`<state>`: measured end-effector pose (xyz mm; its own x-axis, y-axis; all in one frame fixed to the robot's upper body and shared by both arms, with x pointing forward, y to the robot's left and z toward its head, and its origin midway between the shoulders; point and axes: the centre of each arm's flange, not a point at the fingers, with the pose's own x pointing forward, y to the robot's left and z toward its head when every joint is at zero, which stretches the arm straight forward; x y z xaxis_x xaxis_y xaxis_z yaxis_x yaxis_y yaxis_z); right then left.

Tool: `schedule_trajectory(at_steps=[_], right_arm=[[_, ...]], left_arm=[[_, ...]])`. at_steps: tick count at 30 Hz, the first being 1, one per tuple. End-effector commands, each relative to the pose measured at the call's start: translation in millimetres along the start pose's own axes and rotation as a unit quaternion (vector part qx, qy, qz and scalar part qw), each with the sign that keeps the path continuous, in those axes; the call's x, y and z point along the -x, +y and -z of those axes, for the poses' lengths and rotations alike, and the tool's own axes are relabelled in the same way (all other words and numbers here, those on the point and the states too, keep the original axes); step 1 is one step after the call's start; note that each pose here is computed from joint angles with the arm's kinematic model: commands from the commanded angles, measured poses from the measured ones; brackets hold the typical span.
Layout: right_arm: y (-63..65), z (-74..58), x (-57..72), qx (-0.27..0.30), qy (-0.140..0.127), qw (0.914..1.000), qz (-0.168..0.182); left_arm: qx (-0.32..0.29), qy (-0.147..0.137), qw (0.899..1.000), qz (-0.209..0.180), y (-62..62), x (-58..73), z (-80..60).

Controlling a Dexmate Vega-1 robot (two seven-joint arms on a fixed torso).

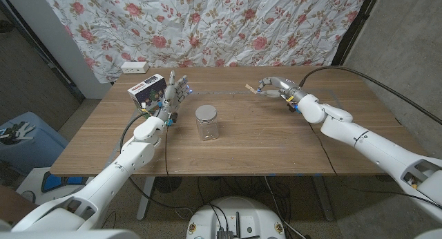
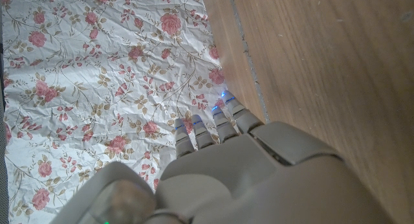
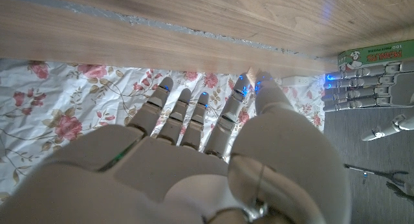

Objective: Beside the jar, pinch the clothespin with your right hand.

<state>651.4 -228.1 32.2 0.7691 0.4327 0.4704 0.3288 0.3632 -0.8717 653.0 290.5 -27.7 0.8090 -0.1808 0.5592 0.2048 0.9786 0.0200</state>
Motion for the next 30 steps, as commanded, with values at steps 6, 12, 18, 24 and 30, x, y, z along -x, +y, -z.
schedule_trajectory(at_steps=[6, 12, 18, 24, 30], right_arm=[[4.2, 8.3, 5.6, -0.065, 0.005, 0.9978, 0.015], [5.1, 10.6, 6.4, -0.08, 0.01, 0.9965, 0.022], [6.4, 12.3, 7.3, -0.09, 0.011, 0.9955, 0.026], [7.5, 13.8, 8.5, -0.097, 0.014, 0.9948, 0.029], [7.6, 14.2, 9.5, -0.101, 0.015, 0.9942, 0.032]], left_arm=[[0.0, 0.0, 1.0, 0.0, -0.2, 0.0, -0.1], [0.0, 0.0, 1.0, 0.0, -0.2, 0.0, 0.0], [0.0, 0.0, 1.0, -0.001, -0.2, 0.0, 0.0], [0.0, 0.0, 1.0, 0.0, -0.2, 0.0, 0.0], [0.0, 0.0, 1.0, 0.0, -0.2, 0.0, 0.0]])
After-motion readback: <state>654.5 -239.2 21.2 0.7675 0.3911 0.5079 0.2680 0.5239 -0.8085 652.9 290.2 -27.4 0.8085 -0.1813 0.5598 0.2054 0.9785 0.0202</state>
